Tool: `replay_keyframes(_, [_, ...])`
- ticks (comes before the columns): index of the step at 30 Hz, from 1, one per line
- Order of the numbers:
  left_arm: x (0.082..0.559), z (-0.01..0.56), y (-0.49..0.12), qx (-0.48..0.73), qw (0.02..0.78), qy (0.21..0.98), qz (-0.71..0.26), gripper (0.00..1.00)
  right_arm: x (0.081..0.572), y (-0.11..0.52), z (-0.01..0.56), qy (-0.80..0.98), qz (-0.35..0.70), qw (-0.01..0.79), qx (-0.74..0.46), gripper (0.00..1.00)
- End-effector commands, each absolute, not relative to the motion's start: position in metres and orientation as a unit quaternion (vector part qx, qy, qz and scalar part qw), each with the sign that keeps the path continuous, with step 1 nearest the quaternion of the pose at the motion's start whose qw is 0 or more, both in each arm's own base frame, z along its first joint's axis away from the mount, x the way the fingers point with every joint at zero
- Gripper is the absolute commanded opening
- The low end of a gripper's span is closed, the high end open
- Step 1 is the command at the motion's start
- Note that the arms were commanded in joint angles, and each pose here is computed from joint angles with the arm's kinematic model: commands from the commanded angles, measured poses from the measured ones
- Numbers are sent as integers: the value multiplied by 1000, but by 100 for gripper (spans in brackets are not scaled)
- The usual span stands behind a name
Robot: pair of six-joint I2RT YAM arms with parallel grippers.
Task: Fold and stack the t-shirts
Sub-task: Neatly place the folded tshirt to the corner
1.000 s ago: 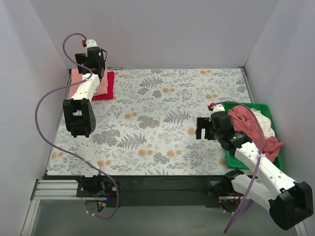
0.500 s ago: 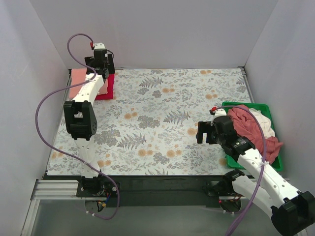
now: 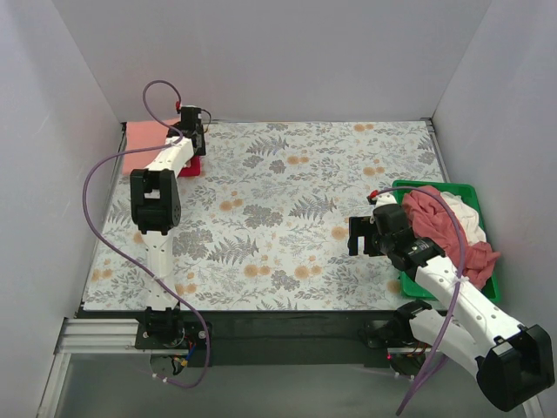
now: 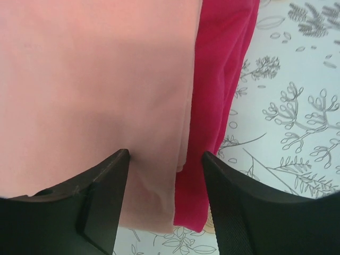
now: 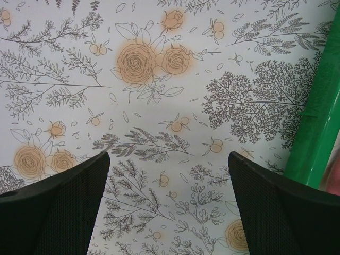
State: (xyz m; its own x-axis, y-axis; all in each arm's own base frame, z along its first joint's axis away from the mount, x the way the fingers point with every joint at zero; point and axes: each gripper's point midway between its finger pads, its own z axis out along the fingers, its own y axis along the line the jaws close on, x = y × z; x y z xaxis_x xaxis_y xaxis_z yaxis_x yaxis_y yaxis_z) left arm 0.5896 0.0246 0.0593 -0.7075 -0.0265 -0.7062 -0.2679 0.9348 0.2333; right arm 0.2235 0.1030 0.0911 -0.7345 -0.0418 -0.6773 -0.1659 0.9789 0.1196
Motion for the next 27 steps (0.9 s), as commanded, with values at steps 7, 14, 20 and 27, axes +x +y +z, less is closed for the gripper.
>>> replay_keyframes(7, [605, 116, 34, -104, 428, 881, 175, 55, 230, 101, 97, 924, 77, 369, -57, 98])
replay_keyframes(14, [602, 104, 38, -103, 417, 883, 187, 53, 230, 101, 97, 924, 78, 370, -57, 98])
replay_keyframes(20, [596, 93, 48, -108, 406, 885, 202, 47, 229, 100, 96, 925, 77, 368, -56, 98])
replay_keyframes(27, [593, 81, 46, -101, 398, 893, 184, 48, 229, 99, 98, 924, 74, 372, -53, 98])
